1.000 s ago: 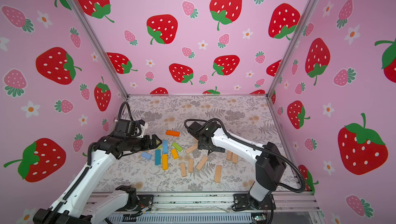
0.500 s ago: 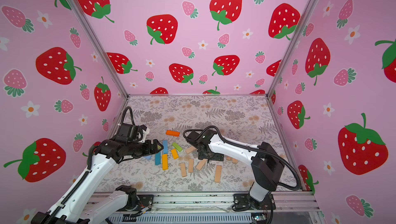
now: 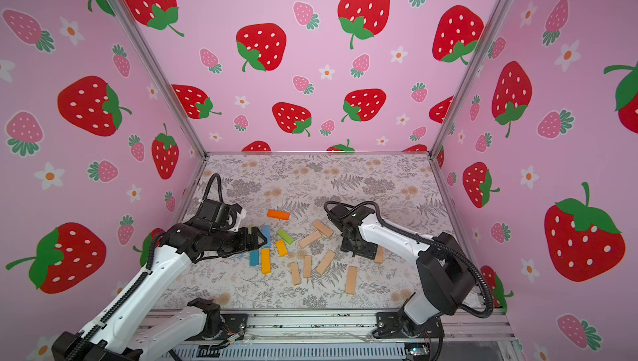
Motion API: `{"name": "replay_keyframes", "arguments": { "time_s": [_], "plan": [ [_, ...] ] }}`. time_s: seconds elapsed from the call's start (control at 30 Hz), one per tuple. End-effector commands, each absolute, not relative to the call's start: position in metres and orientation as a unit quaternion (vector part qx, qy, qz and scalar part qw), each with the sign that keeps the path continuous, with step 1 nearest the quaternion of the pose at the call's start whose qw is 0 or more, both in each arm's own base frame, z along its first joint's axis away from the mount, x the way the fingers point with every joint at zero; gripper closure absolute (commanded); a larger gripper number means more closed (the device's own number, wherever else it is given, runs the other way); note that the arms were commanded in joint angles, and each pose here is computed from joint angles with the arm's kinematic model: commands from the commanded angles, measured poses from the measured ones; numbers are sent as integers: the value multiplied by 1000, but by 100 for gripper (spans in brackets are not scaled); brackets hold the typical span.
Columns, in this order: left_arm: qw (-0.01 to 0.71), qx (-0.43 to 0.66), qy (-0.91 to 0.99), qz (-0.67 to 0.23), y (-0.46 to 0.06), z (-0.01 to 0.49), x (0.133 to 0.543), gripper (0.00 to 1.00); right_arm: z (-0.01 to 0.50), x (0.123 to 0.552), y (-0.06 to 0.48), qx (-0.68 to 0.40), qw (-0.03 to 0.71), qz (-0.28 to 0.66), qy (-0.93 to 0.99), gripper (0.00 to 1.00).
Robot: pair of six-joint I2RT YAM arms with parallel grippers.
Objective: Assemble a giraffe with building blocks
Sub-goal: Pick up the building block from the center of the board.
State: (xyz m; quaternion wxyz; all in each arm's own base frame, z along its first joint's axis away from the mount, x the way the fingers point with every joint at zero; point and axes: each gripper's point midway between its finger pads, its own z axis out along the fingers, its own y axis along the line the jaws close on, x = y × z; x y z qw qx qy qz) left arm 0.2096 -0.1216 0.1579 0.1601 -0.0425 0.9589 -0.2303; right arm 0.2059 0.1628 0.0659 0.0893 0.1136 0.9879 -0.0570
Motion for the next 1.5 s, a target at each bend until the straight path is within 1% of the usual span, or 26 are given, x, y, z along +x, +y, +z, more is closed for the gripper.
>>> {"name": "replay_keyframes", "arguments": {
  "time_s": [0.0, 0.2, 0.57, 0.8, 1.0, 1.03, 1.07, 1.27, 1.37, 1.47],
  "plan": [
    [155, -46, 961, -222, -121, 155, 208, 5, 57, 209, 153, 120, 80, -62, 988, 28],
    [152, -45, 962, -221, -122, 153, 209, 7, 44, 215, 142, 128, 70, -66, 987, 31],
    [149, -39, 962, -224, -126, 155, 211, 10, 26, 227, 140, 130, 56, -63, 988, 42],
    [146, -29, 963, -227, -133, 156, 212, 12, 16, 224, 128, 137, 38, -69, 987, 46],
    [143, -16, 962, -234, -144, 156, 213, 13, 8, 227, 130, 134, 34, -58, 989, 47],
    [142, -13, 961, -235, -147, 156, 213, 13, 7, 227, 129, 133, 32, -57, 989, 52],
    [143, -10, 961, -236, -148, 156, 213, 13, 7, 227, 129, 132, 31, -57, 989, 55],
    [143, 0, 961, -237, -155, 157, 215, 14, 18, 231, 129, 112, 33, -51, 992, 72],
    [146, 1, 960, -239, -157, 159, 218, 14, 37, 238, 133, 106, 41, -41, 993, 73],
    [151, 4, 958, -244, -160, 163, 222, 13, 66, 258, 147, 120, 65, -15, 990, 72]
  ]
}}
